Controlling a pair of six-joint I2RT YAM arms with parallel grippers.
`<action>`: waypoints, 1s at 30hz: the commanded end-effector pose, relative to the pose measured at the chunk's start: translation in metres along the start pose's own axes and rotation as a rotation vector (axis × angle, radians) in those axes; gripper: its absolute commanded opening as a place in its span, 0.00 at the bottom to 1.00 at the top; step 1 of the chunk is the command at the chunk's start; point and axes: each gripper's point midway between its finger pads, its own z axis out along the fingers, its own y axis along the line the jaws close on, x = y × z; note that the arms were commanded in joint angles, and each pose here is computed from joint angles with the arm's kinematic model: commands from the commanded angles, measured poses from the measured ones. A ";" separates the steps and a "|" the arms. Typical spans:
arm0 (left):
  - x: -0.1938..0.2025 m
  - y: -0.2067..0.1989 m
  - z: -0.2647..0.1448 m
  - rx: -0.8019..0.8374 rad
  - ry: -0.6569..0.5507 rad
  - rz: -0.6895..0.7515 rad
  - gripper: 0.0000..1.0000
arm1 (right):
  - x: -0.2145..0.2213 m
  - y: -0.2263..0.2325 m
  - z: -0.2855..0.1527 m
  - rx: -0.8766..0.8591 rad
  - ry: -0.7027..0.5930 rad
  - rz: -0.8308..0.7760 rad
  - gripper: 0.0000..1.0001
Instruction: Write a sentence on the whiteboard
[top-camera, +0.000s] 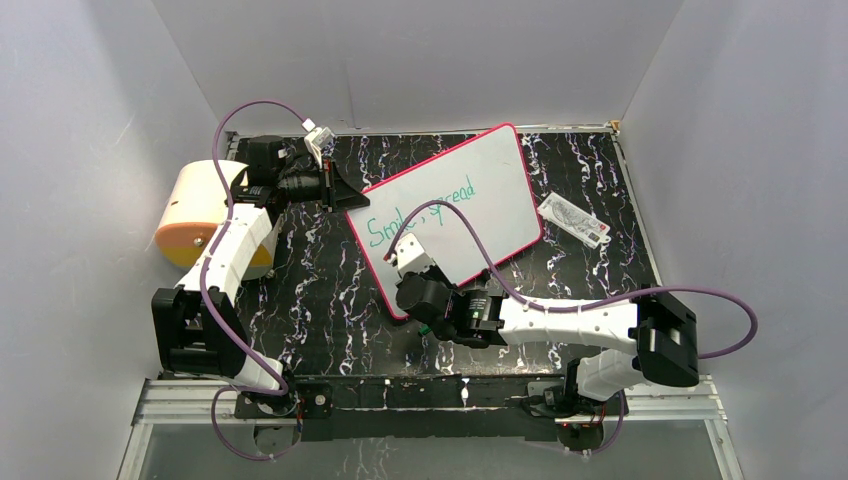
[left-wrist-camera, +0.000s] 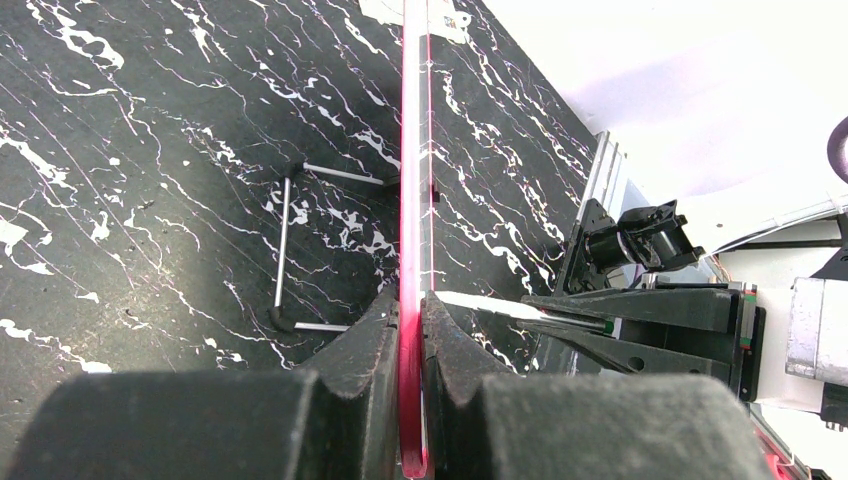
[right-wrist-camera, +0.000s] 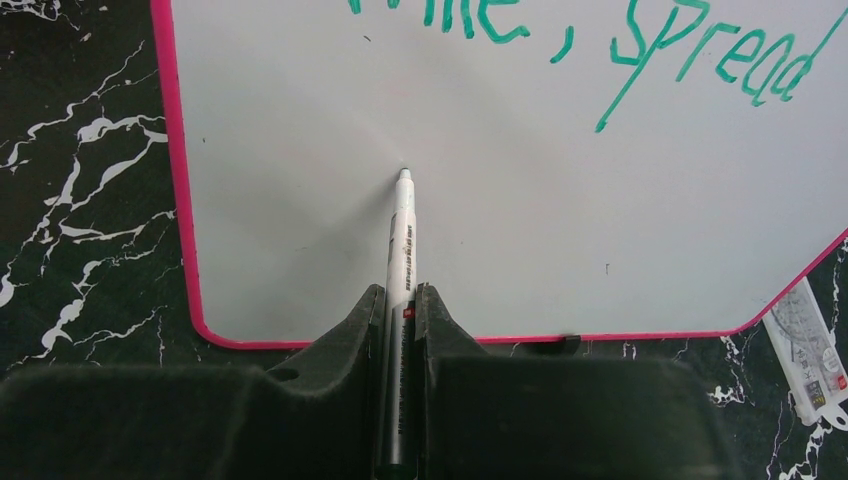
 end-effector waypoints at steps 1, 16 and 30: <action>0.023 0.009 0.004 -0.040 0.053 -0.051 0.00 | -0.011 -0.002 0.004 0.034 -0.038 0.039 0.00; 0.024 0.008 0.005 -0.036 0.053 -0.046 0.00 | -0.012 0.001 0.010 0.021 -0.032 0.038 0.00; 0.023 0.007 0.004 -0.037 0.052 -0.044 0.00 | -0.021 0.006 0.008 -0.020 -0.056 0.041 0.00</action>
